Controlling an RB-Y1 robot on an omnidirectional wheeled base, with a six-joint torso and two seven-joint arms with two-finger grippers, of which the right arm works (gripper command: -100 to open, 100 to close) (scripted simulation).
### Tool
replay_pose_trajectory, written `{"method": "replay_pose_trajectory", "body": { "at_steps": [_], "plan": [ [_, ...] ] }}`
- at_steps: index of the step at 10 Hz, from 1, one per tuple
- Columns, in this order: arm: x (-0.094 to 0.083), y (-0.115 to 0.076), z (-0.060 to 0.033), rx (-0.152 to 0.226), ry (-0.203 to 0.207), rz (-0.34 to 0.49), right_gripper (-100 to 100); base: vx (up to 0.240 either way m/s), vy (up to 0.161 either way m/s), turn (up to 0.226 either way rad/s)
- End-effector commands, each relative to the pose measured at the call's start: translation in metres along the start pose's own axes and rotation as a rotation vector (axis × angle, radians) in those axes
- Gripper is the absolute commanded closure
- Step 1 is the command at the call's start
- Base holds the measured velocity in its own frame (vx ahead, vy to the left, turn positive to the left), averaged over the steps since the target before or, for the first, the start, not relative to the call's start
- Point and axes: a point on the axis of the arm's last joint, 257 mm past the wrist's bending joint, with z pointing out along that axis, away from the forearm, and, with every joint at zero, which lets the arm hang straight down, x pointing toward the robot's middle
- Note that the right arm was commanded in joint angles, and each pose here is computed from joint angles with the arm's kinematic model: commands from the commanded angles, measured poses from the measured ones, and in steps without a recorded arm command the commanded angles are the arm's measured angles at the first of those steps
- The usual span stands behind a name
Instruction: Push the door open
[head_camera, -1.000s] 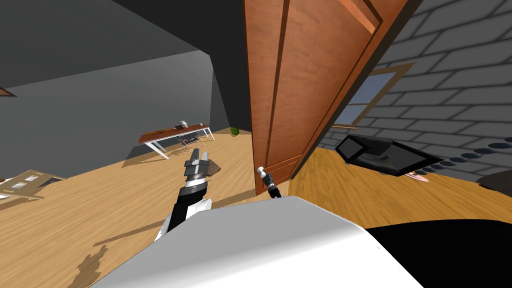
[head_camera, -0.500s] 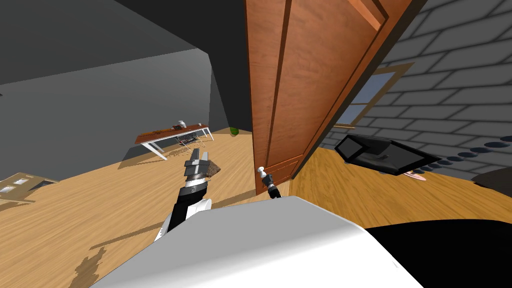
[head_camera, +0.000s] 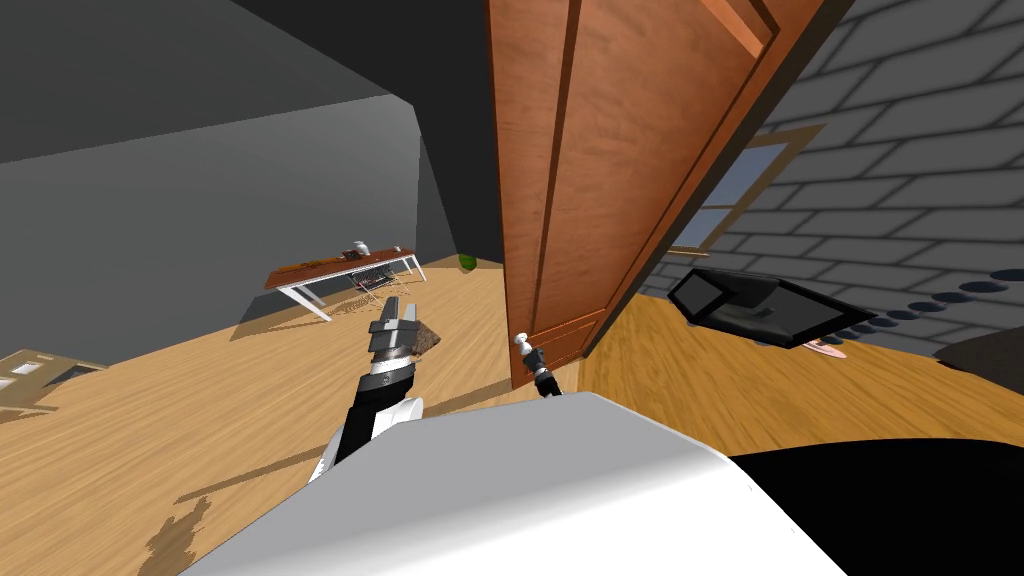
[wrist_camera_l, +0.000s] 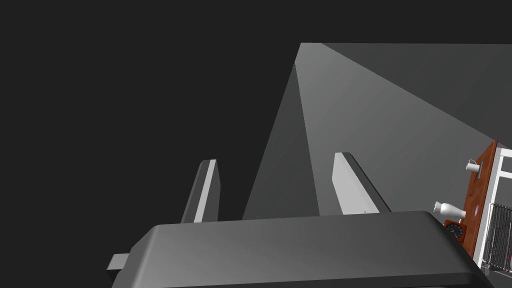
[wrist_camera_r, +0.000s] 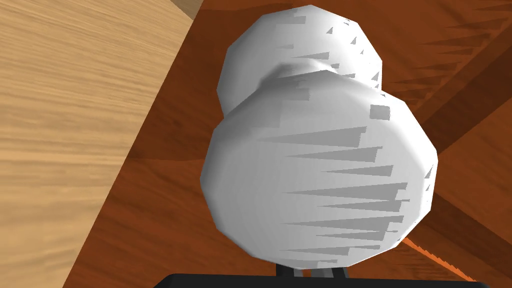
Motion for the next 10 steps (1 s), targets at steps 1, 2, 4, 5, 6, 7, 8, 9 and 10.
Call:
{"method": "replay_pose_trajectory", "body": {
  "at_steps": [1,2,4,5,6,7,8,9,10],
  "plan": [
    [0.021,0.011,0.012,-0.029,0.053,0.006,100,0.0,0.0,0.0],
    [0.021,0.01,0.0133,-0.028,0.051,0.056,100,0.018,0.014,-0.047],
    [0.022,0.008,0.0145,-0.027,0.05,0.104,100,0.042,0.029,-0.041],
    [0.017,0.006,0.0121,-0.02,0.038,0.102,100,0.019,0.016,0.02],
    [0.0,-0.005,-0.0028,0.004,-0.006,0.13,-100,-0.021,-0.04,-0.013],
    [0.001,-0.006,-0.0036,0.004,-0.005,0.148,-100,-0.065,-0.073,0.022],
    [0.003,-0.007,-0.0046,0.005,-0.003,0.17,-100,-0.095,-0.05,0.021],
    [0.005,-0.009,-0.0057,0.005,-0.001,0.195,-100,-0.114,-0.05,0.005],
    [0.007,-0.011,-0.0067,0.006,0.002,0.224,-100,-0.101,-0.059,0.007]
  ]
}}
